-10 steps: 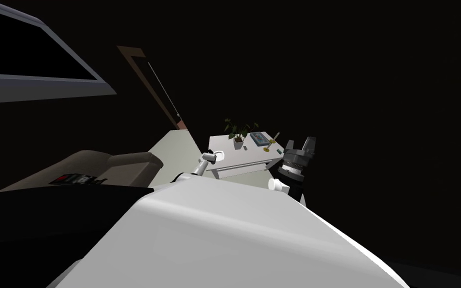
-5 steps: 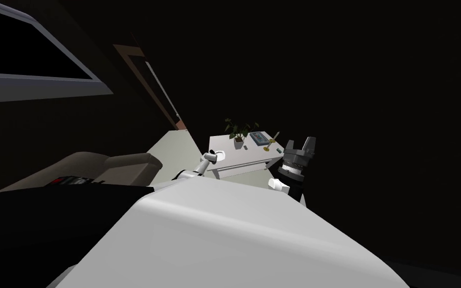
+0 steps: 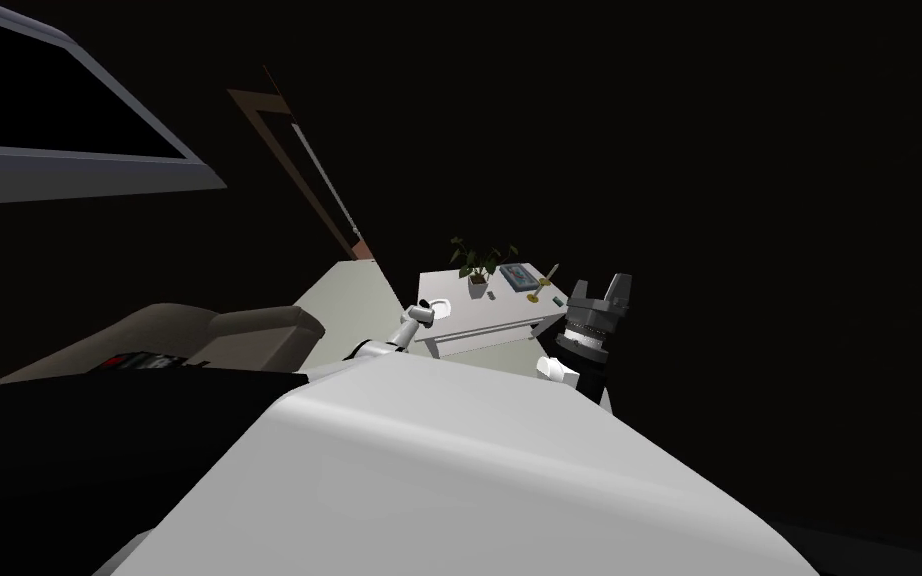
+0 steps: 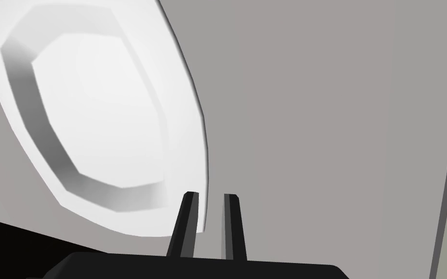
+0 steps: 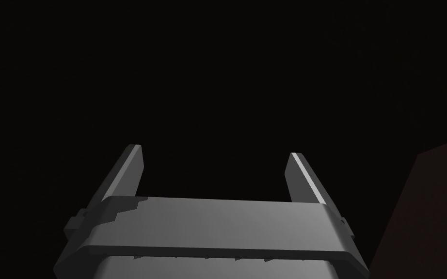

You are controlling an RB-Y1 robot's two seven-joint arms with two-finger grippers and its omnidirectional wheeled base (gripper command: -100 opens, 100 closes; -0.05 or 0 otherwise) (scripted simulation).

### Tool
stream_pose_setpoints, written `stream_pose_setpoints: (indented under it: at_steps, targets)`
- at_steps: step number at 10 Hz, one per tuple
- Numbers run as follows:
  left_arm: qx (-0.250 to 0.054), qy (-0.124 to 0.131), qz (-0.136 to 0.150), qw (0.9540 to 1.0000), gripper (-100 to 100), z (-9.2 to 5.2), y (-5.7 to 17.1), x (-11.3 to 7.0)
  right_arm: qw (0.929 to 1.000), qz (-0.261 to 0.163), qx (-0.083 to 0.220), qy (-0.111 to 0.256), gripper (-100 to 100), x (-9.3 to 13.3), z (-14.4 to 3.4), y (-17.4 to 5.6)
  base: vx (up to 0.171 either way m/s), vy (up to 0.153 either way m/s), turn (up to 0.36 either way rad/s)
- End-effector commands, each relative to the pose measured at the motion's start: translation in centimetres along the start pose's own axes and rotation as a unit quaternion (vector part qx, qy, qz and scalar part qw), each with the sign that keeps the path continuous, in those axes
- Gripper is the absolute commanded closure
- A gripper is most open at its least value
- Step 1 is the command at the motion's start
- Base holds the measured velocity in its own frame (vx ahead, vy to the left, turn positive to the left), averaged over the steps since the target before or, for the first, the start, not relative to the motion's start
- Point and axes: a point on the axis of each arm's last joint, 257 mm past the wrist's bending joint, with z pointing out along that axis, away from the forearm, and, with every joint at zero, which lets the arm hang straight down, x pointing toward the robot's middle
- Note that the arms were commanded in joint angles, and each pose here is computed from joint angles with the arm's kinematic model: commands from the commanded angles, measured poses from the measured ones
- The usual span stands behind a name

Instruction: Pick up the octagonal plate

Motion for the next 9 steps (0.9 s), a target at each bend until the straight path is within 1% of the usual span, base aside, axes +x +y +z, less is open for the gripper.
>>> stream_pose_setpoints:
  at_steps: [1,2,5,9]
  targets:
    - [0.000,0.000,0.000,1.0000,0,0.0,0.0,0.0,1.0000,0.000,0.000,0.000,0,0.0,0.0,0.0,0.000,0.000,0.000]
    - [-0.001,0.002,0.002,1.0000,100,-0.3,0.1,-0.3,1.0000,0.000,0.000,0.000,0,0.0,0.0,0.0,0.008,-0.035,0.055]
    - [-0.001,0.004,0.008,1.0000,100,-1.0,0.2,-0.9,1.0000,0.000,0.000,0.000,0,0.0,0.0,0.0,0.021,-0.055,0.047]
    - [0.000,0.007,0.016,0.9999,100,-2.0,0.3,-2.0,1.0000,0.000,0.000,0.000,0,0.0,0.0,0.0,0.011,-0.038,0.040]
